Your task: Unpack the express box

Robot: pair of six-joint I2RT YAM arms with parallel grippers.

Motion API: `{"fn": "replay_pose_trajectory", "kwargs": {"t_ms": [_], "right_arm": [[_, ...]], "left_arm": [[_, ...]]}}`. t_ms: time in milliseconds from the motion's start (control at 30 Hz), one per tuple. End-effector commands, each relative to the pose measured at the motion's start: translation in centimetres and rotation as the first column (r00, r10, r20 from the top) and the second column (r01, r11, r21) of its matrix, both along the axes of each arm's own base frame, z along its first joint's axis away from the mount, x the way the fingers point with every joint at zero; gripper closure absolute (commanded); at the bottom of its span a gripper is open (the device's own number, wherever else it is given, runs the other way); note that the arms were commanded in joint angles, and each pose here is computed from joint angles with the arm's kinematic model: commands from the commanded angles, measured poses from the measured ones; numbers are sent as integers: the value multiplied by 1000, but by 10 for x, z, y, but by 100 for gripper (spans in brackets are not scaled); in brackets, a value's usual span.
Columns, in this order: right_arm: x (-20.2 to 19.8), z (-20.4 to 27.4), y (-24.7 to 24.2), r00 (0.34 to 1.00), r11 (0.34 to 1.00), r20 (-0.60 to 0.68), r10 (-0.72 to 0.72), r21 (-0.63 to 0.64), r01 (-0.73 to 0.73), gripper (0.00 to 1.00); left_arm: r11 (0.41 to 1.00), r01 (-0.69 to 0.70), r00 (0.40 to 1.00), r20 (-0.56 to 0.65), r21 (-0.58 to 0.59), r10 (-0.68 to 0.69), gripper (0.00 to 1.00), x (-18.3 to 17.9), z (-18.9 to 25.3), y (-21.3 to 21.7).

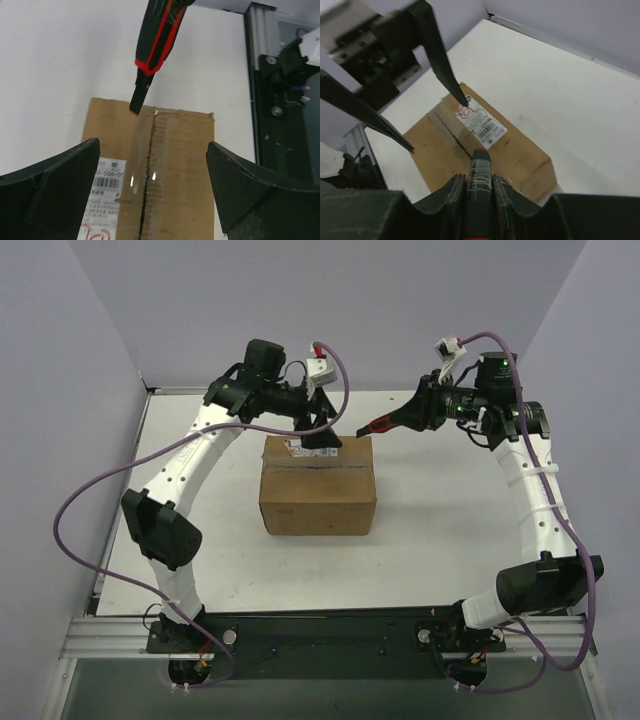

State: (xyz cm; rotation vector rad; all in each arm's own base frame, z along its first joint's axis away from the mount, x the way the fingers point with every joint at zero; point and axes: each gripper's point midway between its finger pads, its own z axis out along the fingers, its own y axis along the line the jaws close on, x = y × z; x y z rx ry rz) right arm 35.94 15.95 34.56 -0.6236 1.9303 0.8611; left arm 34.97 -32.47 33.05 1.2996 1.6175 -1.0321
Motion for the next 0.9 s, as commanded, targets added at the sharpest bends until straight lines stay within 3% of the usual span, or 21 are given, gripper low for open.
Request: {"fn": "replay_pose_trajectory", "kwargs": {"t_ms": [0, 200, 500, 700, 800, 833, 867], "right_arm": [[-28, 33, 28, 975, 963, 68, 212, 158, -220, 100], [-32, 39, 38, 962, 946, 87, 260, 179, -272, 100], [-29, 34, 52, 950, 935, 89, 300, 168, -311, 100], [-26, 30, 61, 946, 932, 80, 315, 163, -324, 100], [-23, 26, 61, 955, 941, 55, 292, 163, -297, 100], [-20, 24, 61, 959, 946, 45, 278, 162, -282, 100], [-19, 23, 60, 961, 947, 41, 273, 163, -276, 93]], "left_arm": [[977, 189, 978, -72, -101, -197, 3, -36, 23, -21], [973, 209, 969, -115, -101, -220, 8, -36, 10, -34], [947, 262, 934, -197, -188, -298, 39, -37, 17, -44], [918, 293, 875, -312, -266, -369, 69, -38, 15, -52], [910, 292, 851, -354, -296, -388, 100, -37, 13, -55], [911, 277, 827, -407, -304, -387, 100, -40, 17, -53], [897, 295, 848, -342, -330, -405, 100, -35, 23, -55]]}}
